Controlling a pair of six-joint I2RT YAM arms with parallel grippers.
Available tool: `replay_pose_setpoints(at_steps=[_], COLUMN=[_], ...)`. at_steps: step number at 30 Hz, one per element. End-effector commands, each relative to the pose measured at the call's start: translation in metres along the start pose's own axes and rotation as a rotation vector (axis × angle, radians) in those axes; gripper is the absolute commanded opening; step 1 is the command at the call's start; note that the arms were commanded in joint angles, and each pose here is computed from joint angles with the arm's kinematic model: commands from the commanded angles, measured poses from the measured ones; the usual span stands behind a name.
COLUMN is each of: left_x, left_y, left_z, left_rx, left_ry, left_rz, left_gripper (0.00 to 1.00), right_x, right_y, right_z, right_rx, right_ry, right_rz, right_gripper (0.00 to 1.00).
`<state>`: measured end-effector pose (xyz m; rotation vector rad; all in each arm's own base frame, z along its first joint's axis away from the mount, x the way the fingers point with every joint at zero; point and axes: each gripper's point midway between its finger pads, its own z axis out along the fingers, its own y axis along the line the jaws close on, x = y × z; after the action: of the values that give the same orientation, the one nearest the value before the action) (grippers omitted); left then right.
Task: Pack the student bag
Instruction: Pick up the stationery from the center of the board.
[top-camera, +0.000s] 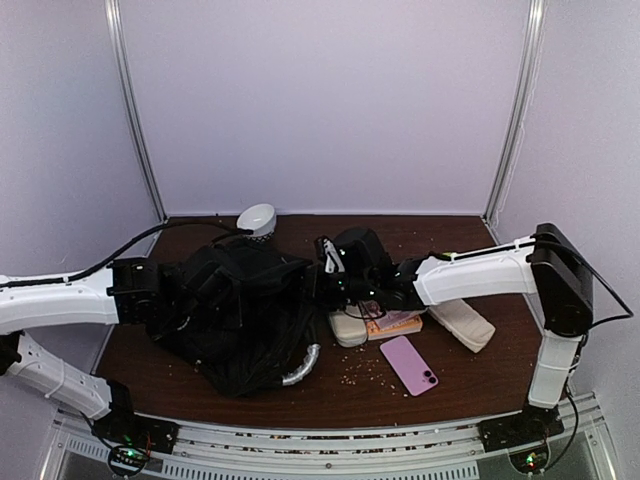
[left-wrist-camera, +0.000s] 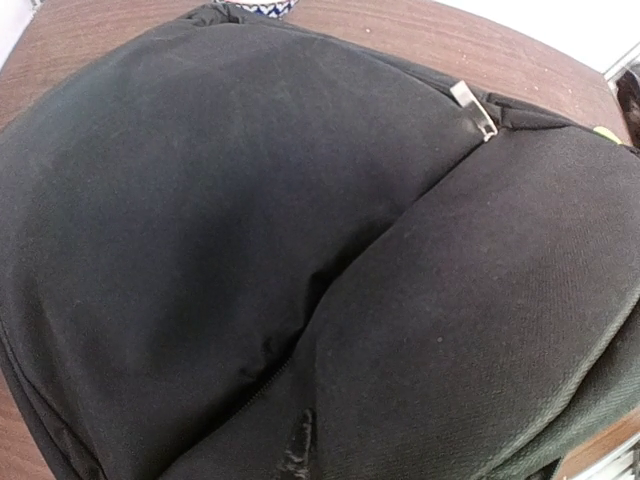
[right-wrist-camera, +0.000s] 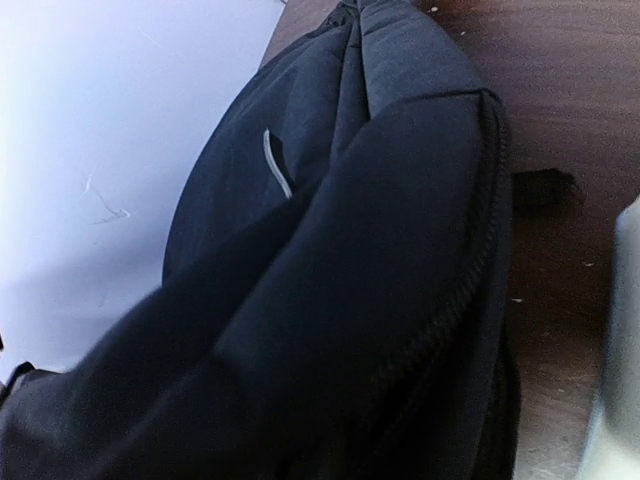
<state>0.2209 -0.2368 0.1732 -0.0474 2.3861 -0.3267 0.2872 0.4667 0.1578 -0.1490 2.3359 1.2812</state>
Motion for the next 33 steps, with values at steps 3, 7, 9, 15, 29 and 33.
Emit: replay_pose_setpoints(at_steps=[3, 7, 9, 15, 29, 33], left_x=[-0.052, -0.068, -0.074, -0.076, -0.069, -0.062], left_y=[-0.03, -0.028, -0.027, -0.005, 0.067, 0.066], left_z=[-0.003, 0.005, 0.01, 0.022, -0.001, 0.004], left_rx=[0.113, 0.115, 0.113, 0.068, -0.049, -0.024], left_ry=[-0.102, -0.108, -0.108, -0.105, -0.184, -0.165], left_rz=[-0.096, -0.104, -0.103, -0.107, -0.086, -0.094], left_gripper=[0.0, 0.0, 0.0, 0.0, 0.0, 0.0], right_x=[-0.031, -0.034, -0.034, -0.021, -0.038, -0.041], right_y=[-0.005, -0.028, -0.054, -0.112, -0.21, -0.22], right_z=[-0.072, -0.116, -0.139, -0.161, -0.246, -0.261], right_rx=[0.15, 0.299, 0.398, 0.546, 0.801, 0.841], right_ry=[-0.111, -0.164, -0.23, -0.224, -0.325, -0.364], right_rz=[-0.185, -0.265, -0.273, -0.266, -0.066, -0.022], right_gripper=[0.53, 0.56, 0.59, 0.62, 0.71, 0.71])
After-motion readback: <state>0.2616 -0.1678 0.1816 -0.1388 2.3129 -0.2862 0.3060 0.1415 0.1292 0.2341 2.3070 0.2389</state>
